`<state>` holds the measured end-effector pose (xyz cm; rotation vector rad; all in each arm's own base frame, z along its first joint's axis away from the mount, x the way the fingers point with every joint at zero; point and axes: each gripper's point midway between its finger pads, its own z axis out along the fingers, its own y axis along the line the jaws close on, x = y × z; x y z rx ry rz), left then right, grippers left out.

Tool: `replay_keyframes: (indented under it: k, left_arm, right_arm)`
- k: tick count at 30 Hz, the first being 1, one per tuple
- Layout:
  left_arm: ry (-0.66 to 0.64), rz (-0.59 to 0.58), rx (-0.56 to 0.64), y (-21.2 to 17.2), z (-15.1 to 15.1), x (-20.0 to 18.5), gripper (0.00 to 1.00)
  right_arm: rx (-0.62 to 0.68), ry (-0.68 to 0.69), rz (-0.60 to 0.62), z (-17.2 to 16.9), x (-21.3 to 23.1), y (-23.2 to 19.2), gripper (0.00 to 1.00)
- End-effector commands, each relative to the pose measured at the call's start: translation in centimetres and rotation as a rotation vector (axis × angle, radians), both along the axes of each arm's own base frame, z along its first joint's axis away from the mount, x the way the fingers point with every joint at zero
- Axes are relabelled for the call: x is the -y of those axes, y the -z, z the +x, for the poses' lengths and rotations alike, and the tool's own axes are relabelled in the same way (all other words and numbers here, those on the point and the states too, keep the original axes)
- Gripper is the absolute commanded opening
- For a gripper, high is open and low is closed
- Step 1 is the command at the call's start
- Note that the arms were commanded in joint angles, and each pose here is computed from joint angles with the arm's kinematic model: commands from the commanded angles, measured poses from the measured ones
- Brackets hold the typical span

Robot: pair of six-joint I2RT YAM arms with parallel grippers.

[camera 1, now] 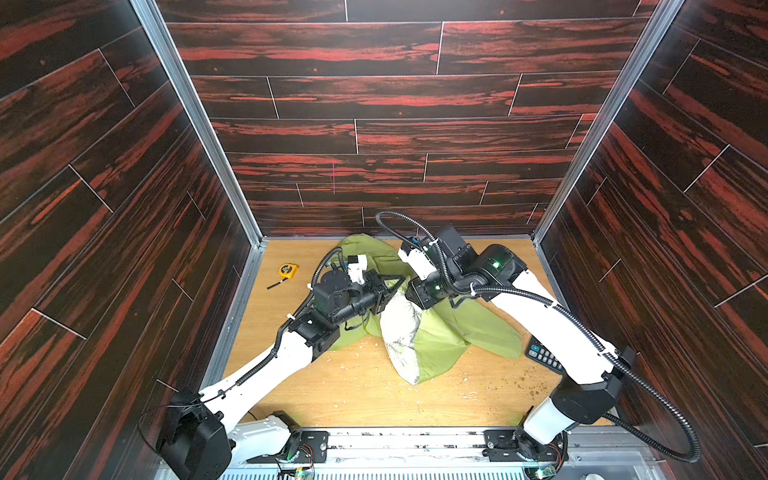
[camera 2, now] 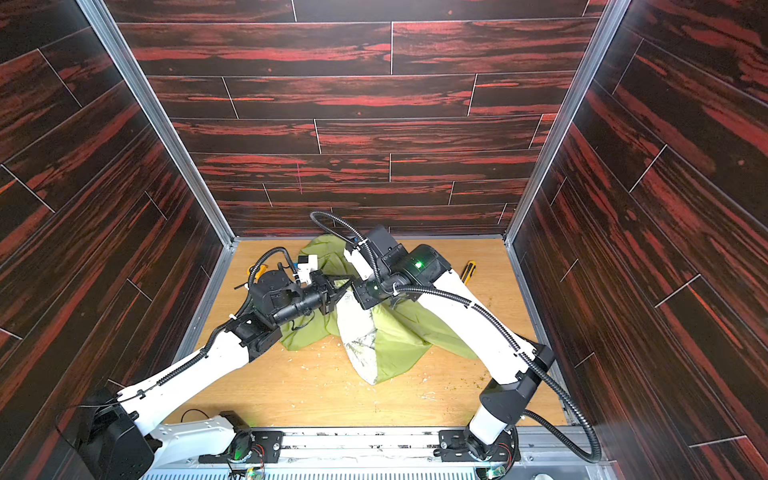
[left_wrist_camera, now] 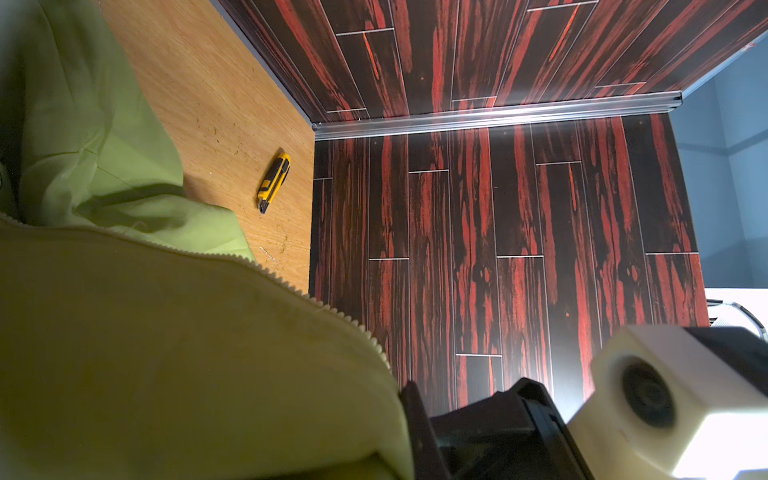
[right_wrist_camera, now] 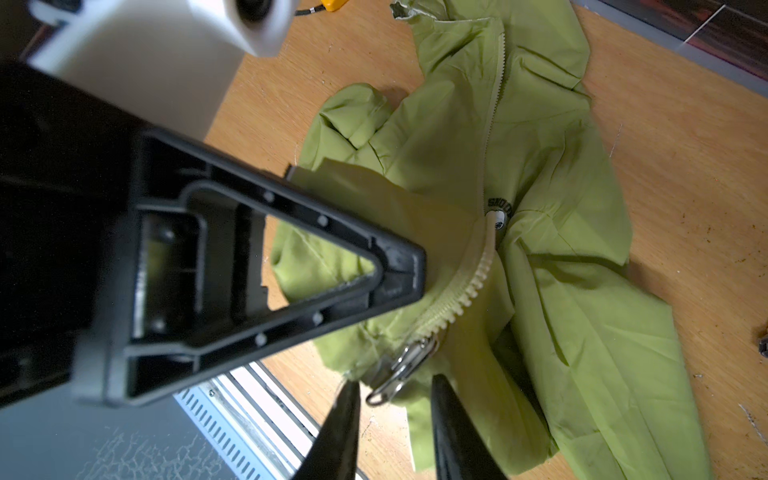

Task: Zip up the jacket
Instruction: 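Grasp the metal zipper pull with the right gripper while left holds the edge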

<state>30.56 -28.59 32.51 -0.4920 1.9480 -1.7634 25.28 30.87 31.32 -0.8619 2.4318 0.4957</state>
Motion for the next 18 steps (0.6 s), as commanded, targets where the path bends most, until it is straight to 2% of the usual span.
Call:
replay_keyframes:
  k: [1,10,18]
  left_arm:
    - [0.01,-0.042,0.074,-3.02,-0.58,-0.25,0.0]
    - [0.013,-0.04,0.078,-3.1,-0.63,-0.22,0.0]
    - [0.014,-0.041,0.077,-3.09,-0.69,-0.26,0.0]
  right_arm:
    - [0.008,-0.024,0.019,-1.39,0.88,-1.09,0.37]
    - [0.009,-0.008,-0.002,-1.26,1.32,-0.55,0.33]
    - [0.024,0.002,-0.003,-1.15,1.61,-0.84,0.23]
